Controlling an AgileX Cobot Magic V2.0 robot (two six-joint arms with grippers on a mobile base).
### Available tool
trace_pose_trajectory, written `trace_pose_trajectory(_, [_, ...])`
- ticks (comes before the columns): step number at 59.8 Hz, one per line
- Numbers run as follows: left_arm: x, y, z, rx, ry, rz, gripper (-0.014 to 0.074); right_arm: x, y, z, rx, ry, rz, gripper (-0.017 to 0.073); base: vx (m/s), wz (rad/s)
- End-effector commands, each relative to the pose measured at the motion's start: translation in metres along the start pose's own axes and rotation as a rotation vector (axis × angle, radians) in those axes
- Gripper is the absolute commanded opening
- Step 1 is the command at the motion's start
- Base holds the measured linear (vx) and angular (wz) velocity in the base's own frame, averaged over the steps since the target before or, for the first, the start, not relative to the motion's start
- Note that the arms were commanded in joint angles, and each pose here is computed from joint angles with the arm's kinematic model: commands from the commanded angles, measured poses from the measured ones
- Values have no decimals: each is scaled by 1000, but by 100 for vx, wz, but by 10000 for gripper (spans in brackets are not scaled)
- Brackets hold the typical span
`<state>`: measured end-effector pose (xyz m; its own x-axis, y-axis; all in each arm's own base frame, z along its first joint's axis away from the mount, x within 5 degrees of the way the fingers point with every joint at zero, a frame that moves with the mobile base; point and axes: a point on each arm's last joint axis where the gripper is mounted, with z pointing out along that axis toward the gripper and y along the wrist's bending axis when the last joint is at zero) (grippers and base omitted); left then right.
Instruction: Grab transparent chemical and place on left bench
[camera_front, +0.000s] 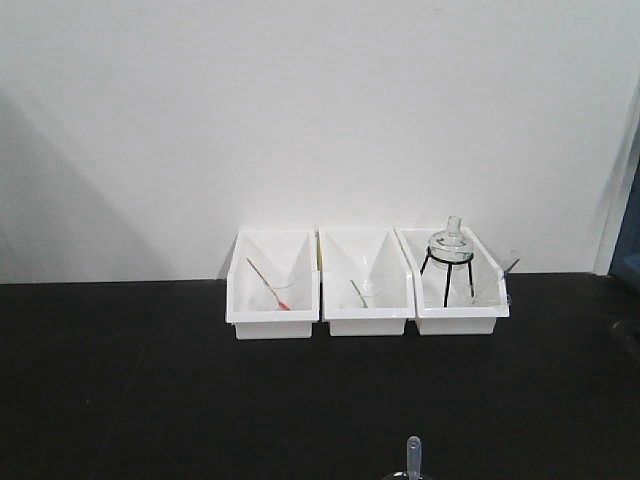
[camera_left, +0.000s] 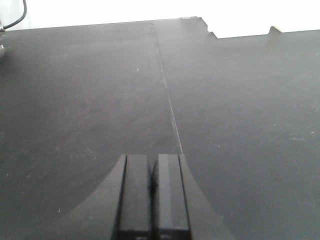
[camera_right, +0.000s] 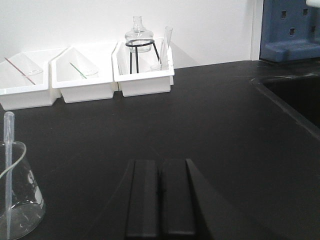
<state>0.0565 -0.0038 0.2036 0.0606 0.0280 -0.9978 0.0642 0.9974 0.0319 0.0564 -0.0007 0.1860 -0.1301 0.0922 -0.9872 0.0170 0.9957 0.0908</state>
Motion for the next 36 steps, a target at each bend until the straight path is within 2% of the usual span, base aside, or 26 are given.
trace_pose_trajectory(1, [-3,0,-1,-2,-81,-9,-3,-5,0,0,-4,-83,-10,-8,0,1])
trace_pose_trajectory(36, [-3,0,-1,-2,-81,-9,-3,-5,0,-1,-3,-84,-11,-8,0,0])
